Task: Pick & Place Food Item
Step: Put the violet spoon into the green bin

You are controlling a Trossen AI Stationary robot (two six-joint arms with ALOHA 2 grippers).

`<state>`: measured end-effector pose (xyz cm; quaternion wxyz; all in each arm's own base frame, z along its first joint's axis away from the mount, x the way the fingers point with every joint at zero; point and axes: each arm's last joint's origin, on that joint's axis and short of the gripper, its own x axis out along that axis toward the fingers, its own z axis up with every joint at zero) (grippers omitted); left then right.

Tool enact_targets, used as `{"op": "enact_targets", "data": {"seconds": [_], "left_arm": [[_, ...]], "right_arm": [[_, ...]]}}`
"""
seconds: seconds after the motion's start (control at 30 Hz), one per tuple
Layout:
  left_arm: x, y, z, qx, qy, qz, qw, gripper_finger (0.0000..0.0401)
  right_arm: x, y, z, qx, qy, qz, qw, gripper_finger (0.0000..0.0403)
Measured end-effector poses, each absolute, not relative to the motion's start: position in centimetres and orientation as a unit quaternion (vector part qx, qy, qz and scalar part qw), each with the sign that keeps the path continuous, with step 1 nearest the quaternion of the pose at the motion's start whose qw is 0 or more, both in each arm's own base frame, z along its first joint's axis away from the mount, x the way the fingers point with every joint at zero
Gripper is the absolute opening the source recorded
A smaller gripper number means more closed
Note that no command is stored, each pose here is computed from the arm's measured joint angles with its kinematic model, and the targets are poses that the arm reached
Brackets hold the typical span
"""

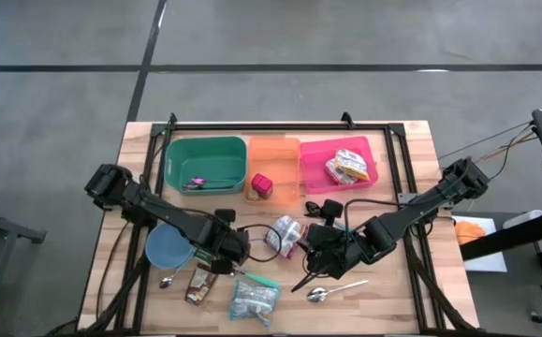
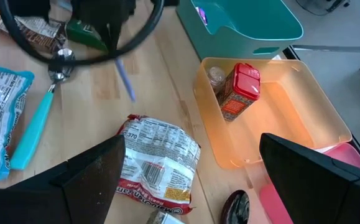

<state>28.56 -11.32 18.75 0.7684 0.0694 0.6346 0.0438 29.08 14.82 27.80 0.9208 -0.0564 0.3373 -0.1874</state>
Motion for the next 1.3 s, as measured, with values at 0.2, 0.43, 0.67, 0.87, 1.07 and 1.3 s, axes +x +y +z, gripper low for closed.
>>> {"op": "enact_targets", "data": {"seconds": [0.2, 0.43, 0.67, 0.87, 1.07, 1.3], "left_arm": [[27.5, -10.6, 21.8, 0.098, 0.635, 0.068, 0.763, 0.0000], [25.7, -8.3, 25.2, 0.124, 0.643, 0.116, 0.747, 0.0000], [24.0, -4.9, 27.5, 0.138, 0.643, 0.158, 0.736, 0.0000], [23.6, -1.3, 28.1, 0.139, 0.655, 0.176, 0.722, 0.0000], [23.8, 3.2, 27.8, 0.128, 0.676, 0.196, 0.699, 0.0000], [22.8, 7.6, 25.4, 0.070, 0.696, 0.196, 0.687, 0.0000]], "right_arm": [[29.1, 14.8, 27.8, -0.055, 0.337, -0.188, 0.921, 0.0367], [29.1, 14.8, 27.8, -0.055, 0.337, -0.187, 0.921, 0.0367], [29.1, 14.8, 27.8, -0.054, 0.336, -0.187, 0.921, 0.0367], [29.1, 14.8, 27.8, -0.055, 0.337, -0.186, 0.921, 0.0367], [29.1, 14.8, 27.8, -0.055, 0.337, -0.186, 0.921, 0.0367], [29.1, 14.9, 27.8, -0.054, 0.339, -0.183, 0.921, 0.0367]]}}
